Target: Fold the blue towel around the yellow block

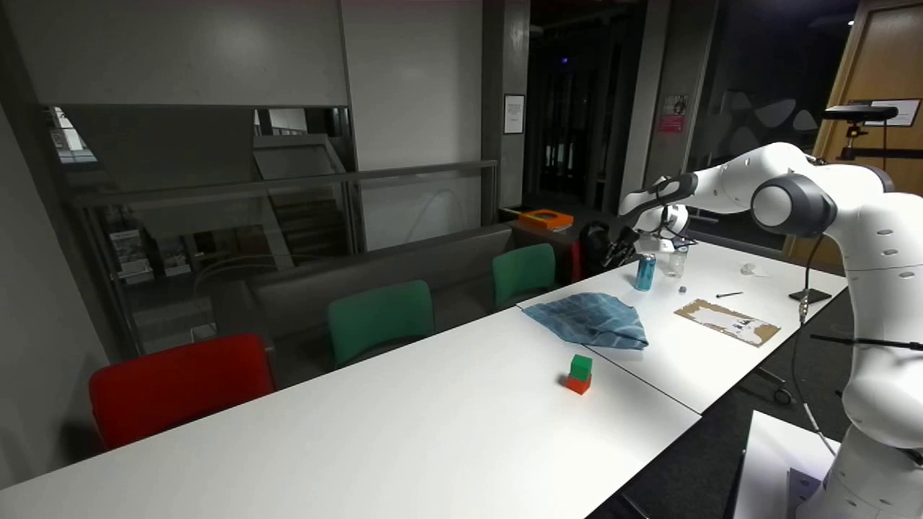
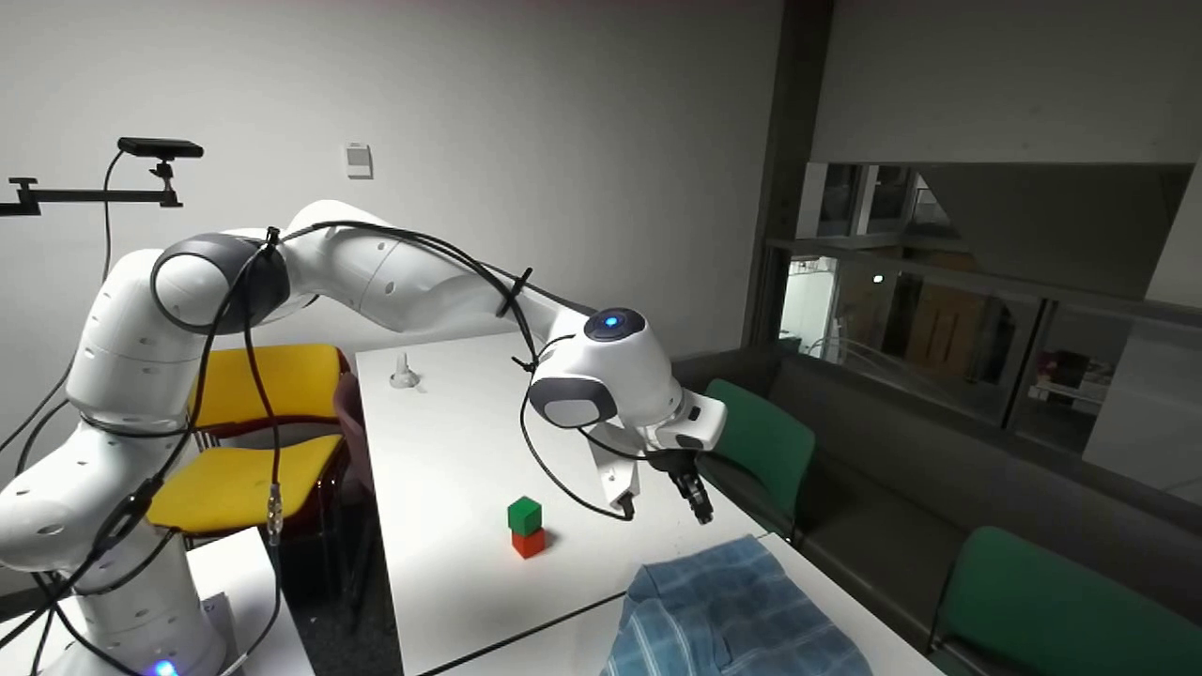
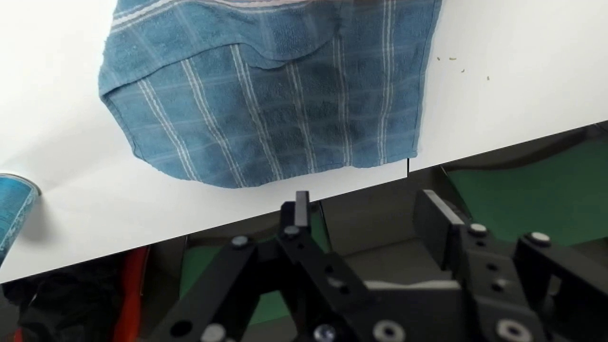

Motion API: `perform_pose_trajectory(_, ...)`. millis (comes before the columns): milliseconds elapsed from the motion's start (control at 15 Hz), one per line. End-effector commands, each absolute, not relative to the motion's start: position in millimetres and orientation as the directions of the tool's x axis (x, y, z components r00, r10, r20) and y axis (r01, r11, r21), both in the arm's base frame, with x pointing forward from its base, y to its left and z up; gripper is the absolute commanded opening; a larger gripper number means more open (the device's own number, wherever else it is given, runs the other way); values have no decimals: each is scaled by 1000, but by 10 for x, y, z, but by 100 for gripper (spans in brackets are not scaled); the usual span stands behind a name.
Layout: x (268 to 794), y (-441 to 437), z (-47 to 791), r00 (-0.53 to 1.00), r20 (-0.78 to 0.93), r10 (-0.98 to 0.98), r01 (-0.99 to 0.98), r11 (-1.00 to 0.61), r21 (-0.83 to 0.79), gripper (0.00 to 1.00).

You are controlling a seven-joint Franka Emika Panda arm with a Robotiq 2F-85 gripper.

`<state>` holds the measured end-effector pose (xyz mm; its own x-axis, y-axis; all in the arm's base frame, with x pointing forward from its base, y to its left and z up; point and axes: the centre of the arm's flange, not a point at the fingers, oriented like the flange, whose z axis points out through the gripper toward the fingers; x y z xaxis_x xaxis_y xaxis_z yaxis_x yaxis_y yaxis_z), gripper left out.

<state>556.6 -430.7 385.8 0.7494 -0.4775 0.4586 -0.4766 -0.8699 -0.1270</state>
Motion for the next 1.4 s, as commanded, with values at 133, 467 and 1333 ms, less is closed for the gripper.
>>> perform_pose_trajectory(133,5552,-4358,3957,731,473,-491,-492,-861,-132,100)
perform_pose_trajectory(467,5535,-4525,4010,684,553,-476,-485,-863,-142,100)
perform_pose_trajectory(1333,5821,-5364,3412,753,515,-411,-407,-905,-127,100)
